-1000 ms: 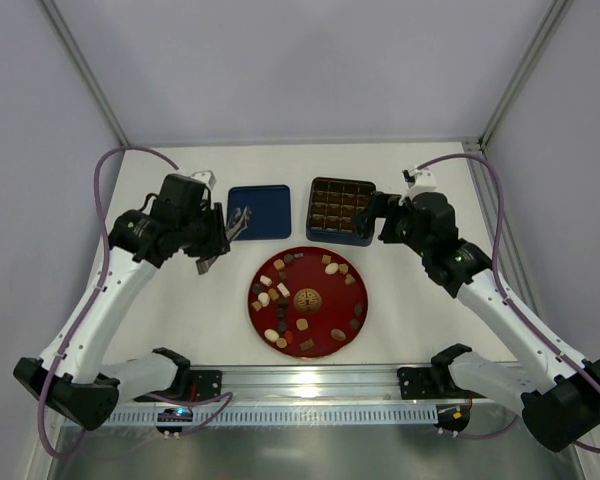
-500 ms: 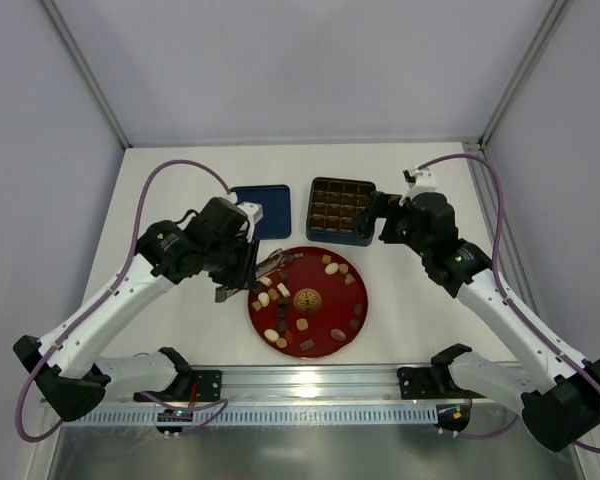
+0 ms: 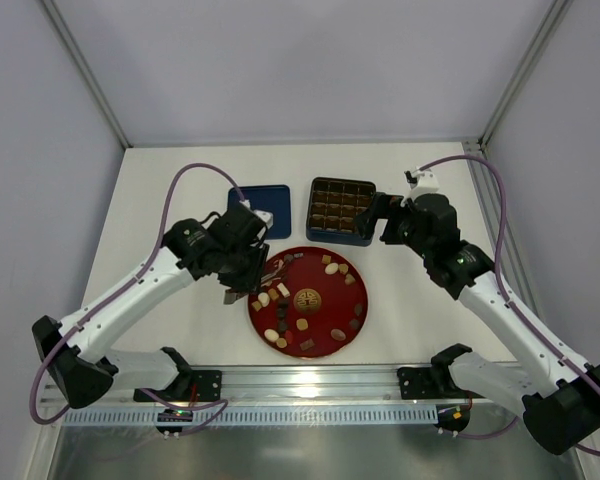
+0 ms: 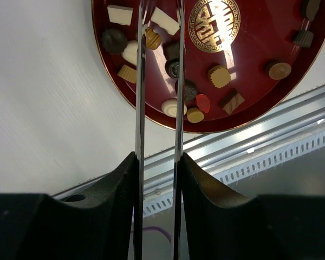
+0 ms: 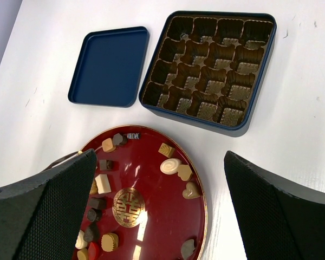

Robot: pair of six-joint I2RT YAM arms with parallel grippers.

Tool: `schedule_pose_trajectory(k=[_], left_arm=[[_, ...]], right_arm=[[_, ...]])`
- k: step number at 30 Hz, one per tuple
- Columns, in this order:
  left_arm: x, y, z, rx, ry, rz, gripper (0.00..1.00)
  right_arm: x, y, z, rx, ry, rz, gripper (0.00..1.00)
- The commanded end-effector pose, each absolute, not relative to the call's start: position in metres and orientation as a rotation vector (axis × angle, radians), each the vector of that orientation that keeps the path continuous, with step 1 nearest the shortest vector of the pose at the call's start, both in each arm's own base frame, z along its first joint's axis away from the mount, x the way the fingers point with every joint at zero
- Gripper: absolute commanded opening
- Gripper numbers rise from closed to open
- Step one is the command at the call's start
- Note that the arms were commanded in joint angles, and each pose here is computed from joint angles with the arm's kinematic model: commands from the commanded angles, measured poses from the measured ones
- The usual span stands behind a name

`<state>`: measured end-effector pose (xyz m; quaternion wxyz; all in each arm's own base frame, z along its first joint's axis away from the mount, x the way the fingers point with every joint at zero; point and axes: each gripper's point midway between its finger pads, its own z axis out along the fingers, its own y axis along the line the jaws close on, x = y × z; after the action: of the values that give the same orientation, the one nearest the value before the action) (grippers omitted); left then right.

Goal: Pack the chocolate

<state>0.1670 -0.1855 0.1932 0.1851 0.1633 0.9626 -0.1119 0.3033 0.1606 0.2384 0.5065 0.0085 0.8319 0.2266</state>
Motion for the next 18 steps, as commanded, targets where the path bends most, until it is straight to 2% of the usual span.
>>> schedule_pose_trajectory(k=[1,18], left_arm=[[0.176,-0.193,0.191,0.451,2.686,-0.317,0.36],[0.185,-0.201,0.163,0.478,2.721,-0.252,0.39]], right_arm=[[0.303,0.160,0.251,0.029,1.961,0.559,1.00],[0.299,0.160,0.249,0.017,1.956,0.568,1.00]])
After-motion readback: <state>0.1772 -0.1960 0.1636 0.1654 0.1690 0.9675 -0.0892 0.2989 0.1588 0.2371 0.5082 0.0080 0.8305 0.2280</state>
